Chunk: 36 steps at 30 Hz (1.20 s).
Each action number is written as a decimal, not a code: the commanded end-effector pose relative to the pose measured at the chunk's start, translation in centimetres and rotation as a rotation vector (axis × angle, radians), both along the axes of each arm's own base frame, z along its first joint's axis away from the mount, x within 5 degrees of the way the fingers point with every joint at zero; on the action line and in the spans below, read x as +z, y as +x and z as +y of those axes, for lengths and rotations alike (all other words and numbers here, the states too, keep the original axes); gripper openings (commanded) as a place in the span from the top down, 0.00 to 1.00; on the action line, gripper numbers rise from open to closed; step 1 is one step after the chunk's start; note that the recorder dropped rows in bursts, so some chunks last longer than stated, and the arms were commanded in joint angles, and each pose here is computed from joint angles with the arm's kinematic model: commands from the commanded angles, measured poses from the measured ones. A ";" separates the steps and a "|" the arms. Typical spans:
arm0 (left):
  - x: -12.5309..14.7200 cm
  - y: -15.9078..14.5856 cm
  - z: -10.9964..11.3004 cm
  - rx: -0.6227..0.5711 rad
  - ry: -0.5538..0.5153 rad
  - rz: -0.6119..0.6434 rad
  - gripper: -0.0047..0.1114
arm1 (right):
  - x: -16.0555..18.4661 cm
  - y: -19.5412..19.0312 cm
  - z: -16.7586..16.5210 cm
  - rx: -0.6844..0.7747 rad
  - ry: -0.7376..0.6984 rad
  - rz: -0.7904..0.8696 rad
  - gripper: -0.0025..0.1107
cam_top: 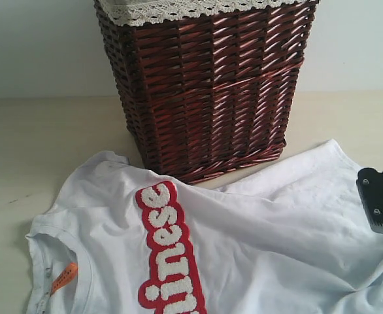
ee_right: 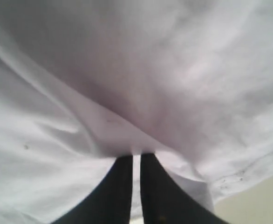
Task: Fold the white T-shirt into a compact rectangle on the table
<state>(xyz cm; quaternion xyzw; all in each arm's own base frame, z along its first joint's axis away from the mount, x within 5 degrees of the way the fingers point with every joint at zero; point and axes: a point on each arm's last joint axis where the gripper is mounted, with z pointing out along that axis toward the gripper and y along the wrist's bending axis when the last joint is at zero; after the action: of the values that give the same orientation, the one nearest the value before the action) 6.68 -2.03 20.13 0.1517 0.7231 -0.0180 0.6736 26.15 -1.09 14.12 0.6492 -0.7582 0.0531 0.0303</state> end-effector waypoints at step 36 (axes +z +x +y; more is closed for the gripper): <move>0.1 -0.1 0.0 0.005 -0.009 -0.007 0.95 | 0.0 -3.5 -6.7 -0.298 0.164 0.226 0.98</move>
<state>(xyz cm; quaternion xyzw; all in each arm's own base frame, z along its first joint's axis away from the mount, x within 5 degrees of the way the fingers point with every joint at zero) 6.68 -2.03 20.13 0.1517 0.7231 -0.0180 0.6736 22.92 -7.01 14.79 0.5449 -0.8331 -0.0730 0.0608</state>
